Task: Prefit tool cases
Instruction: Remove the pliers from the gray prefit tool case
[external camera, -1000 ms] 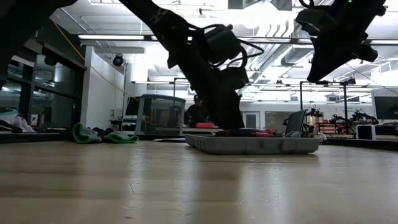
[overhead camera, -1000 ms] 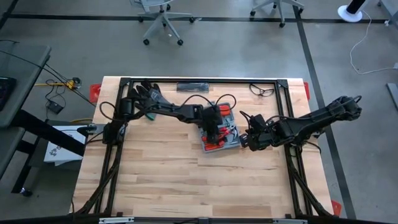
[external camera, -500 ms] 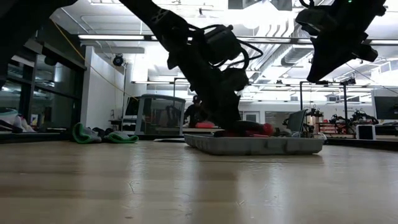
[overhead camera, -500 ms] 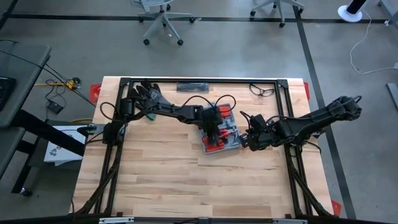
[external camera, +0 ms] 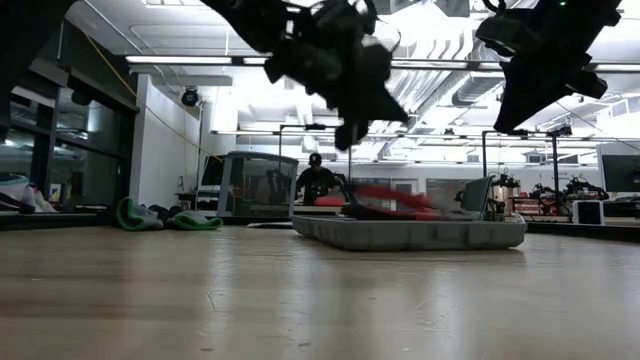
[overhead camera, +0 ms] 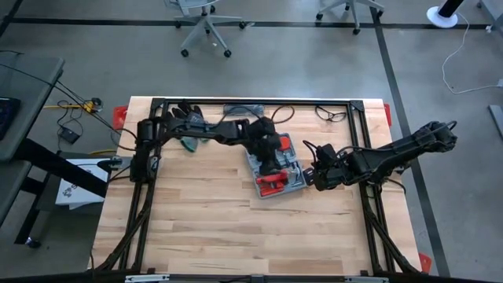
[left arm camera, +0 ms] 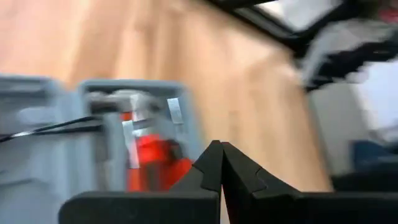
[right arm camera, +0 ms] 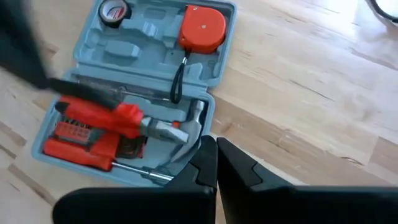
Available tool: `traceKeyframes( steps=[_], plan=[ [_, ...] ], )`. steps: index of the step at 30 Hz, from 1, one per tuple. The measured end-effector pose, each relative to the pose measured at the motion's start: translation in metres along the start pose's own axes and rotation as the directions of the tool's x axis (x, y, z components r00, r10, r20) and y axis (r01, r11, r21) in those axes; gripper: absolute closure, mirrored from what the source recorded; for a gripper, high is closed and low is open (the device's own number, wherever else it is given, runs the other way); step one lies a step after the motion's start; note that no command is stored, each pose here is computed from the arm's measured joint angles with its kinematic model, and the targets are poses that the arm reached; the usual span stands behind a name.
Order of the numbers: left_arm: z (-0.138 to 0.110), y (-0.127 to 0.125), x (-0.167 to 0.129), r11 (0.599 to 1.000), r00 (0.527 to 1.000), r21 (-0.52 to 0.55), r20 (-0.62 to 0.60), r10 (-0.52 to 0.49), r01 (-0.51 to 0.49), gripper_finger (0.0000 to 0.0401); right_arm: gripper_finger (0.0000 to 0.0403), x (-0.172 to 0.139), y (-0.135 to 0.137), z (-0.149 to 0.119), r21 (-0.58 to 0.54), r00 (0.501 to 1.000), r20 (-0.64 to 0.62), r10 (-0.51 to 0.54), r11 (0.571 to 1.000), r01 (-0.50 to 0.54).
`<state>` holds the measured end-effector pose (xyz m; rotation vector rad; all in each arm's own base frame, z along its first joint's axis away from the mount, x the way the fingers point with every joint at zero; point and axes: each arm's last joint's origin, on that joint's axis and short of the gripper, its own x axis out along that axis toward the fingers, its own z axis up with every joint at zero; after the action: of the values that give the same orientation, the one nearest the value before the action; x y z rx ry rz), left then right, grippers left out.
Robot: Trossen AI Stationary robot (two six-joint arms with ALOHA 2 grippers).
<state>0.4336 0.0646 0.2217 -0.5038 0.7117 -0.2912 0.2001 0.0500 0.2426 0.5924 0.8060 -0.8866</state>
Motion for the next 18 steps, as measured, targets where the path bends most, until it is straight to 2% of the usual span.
traceKeyframes(
  steps=[4, 7, 9, 13, 18],
  plan=[
    [0.007, -0.007, -0.02, 0.999, 1.0, 0.03, 0.008, -0.014, 0.014, 0.0397, 0.0403, 0.0, 0.0, 0.0, 0.0, 1.0, 0.004, -0.001, 1.0, 0.001],
    [0.007, -0.004, -0.026, 0.998, 0.999, 0.05, 0.005, 0.041, -0.041, 0.0398, 0.0403, 0.0, 0.0, 0.0, -0.002, 1.0, 0.004, -0.001, 1.0, 0.001],
    [0.006, -0.001, -0.026, 0.991, 0.993, 0.064, 0.011, 0.121, -0.122, 0.0399, 0.0403, 0.0, 0.0, 0.0, -0.006, 1.0, 0.004, 0.0, 1.0, 0.0],
    [0.0, 0.003, -0.013, 0.95, 0.959, 0.132, 0.01, 0.284, -0.282, 0.0398, 0.0403, 0.0, 0.0, 0.0, -0.009, 1.0, 0.004, 0.0, 1.0, 0.0],
    [-0.013, 0.005, 0.01, 0.93, 0.946, 0.202, -0.04, 0.322, -0.308, 0.0358, 0.0403, 0.0, 0.0, 0.0, -0.018, 1.0, -0.004, 0.002, 1.0, -0.002]
  ],
)
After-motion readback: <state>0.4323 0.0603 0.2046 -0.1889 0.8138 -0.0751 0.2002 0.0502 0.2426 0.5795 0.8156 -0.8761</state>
